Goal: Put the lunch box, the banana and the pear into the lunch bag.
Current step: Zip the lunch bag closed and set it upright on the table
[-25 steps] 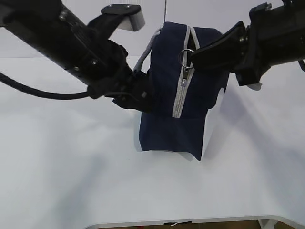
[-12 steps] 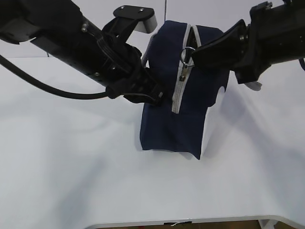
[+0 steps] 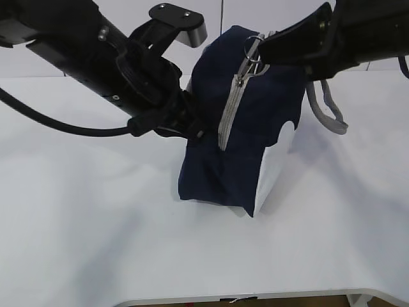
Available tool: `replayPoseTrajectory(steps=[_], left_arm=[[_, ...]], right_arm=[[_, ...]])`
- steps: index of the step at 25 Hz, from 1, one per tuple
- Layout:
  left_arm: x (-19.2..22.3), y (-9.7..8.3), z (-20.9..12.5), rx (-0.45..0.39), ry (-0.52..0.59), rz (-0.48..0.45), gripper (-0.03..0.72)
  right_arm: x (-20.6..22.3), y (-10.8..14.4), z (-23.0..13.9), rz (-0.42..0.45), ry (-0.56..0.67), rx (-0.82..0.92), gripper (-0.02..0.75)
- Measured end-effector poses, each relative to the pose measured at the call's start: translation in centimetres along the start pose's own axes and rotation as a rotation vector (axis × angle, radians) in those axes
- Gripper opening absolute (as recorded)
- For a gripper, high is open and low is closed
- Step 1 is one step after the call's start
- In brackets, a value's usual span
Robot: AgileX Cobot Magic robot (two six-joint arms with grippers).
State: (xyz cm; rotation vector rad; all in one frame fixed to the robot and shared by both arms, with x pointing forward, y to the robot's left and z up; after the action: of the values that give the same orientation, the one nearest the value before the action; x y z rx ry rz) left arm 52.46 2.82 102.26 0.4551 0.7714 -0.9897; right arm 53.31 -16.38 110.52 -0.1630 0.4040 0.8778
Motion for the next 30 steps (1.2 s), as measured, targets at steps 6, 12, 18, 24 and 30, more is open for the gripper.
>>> replayPoseTrajectory(steps=[6,12,18,24,30], left_arm=[[-1.0,-0.1,0.2,0.034,-0.005,0.016,-0.007],[-1.6,-0.2,-0.1,0.071,0.028,0.018,-0.008],[-2.0,0.0,-0.2,0.101,0.038,0.034,-0.009],[-2.0,0.1,-0.3,0.123,0.053,0.045,-0.009],[-2.0,0.2,-0.2,0.103,0.045,0.052,-0.009]], right_arm=[[0.4,-1.1,1.2,-0.046,-0.030,-0.002,0.018],[1.9,-2.3,0.3,-0.081,-0.008,0.048,0.018],[1.8,-2.3,1.2,-0.075,-0.031,0.086,0.018],[1.4,-1.2,2.5,0.025,-0.038,0.140,0.018],[1.4,-1.6,2.5,-0.009,-0.036,0.131,0.018]])
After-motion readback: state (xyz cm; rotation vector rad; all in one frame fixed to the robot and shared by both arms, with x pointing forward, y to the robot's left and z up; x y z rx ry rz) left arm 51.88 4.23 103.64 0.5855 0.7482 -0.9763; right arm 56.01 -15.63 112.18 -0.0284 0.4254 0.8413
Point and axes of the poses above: a point on each arm's last joint axis where the gripper is mounted, x pointing out along that axis toward the gripper, y along the wrist's bending axis when the last joint is at zero, z = x × y, the point moved 3 cm from there along x, pointing out along that axis toward the gripper, and after that the axes turned 9 degrees about x, right-handed, at the moved point
